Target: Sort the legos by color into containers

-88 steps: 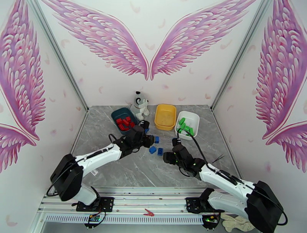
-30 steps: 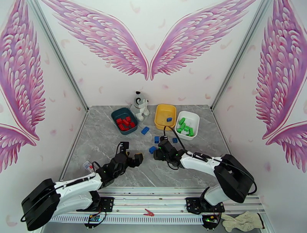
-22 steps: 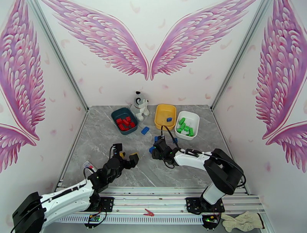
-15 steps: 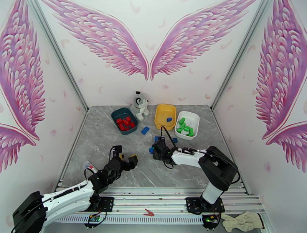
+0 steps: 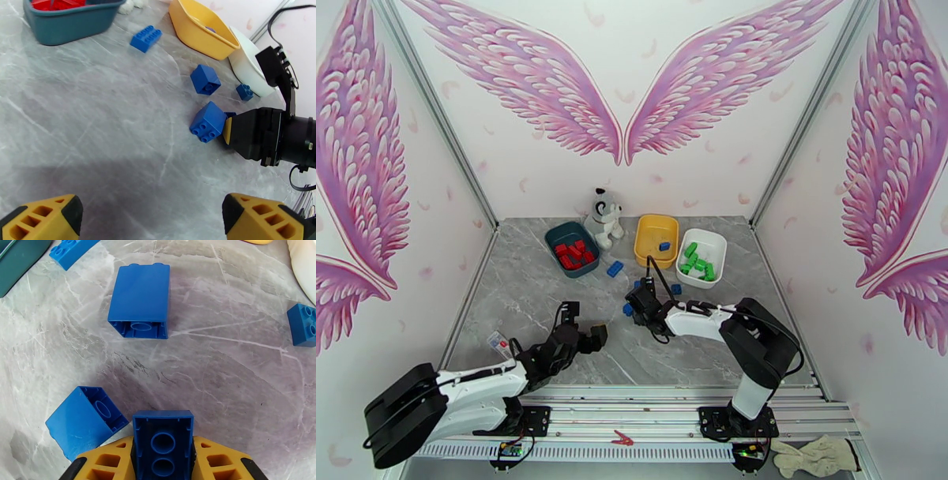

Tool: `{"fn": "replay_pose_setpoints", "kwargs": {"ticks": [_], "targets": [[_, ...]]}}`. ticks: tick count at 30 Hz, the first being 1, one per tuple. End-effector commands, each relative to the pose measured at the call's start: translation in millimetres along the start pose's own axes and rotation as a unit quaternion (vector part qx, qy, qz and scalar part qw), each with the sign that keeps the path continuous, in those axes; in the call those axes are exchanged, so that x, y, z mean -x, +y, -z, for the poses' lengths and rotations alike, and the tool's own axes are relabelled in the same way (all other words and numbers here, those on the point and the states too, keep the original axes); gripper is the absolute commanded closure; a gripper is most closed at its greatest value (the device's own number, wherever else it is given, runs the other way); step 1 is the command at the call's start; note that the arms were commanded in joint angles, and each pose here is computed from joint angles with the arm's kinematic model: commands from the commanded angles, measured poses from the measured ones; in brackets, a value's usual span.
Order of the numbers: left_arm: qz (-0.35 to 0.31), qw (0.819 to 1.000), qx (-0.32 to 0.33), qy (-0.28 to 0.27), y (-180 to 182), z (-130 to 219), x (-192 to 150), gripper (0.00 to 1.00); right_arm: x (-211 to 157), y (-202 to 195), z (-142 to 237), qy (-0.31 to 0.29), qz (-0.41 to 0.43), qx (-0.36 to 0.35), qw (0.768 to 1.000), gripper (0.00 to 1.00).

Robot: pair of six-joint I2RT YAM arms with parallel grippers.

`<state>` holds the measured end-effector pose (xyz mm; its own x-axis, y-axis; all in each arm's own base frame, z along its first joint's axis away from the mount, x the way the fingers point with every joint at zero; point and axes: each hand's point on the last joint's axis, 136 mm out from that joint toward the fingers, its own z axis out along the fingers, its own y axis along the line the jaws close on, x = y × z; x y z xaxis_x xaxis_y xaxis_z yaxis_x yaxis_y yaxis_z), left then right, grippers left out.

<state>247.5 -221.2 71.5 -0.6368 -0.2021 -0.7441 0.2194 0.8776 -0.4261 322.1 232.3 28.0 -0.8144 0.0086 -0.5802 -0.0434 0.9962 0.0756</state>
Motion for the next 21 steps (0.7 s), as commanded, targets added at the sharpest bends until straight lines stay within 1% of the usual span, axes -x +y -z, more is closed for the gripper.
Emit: {"fn": "replay_pose_setpoints", "kwargs": {"ticks": [1,6,12,16,21], "targets": [[0.006,0.998,-0.066,-0.014,-42,-18,18,0.01,10,-2,16,-0.016,-0.003,0.003,1.000,0.70],[0.026,0.994,-0.107,-0.015,-71,-47,34,0.01,31,-12,39,-0.039,-0.011,0.015,0.999,0.70],[0.057,0.987,-0.146,-0.026,-95,-78,70,0.01,75,-32,55,-0.062,-0.040,0.031,0.997,0.72],[0.079,0.982,-0.164,-0.040,-102,-95,99,0.01,111,-46,57,-0.079,-0.064,0.028,0.994,0.72],[0.094,0.976,-0.189,-0.050,-113,-117,136,0.01,160,-54,48,-0.096,-0.094,0.032,0.990,0.72]]}}
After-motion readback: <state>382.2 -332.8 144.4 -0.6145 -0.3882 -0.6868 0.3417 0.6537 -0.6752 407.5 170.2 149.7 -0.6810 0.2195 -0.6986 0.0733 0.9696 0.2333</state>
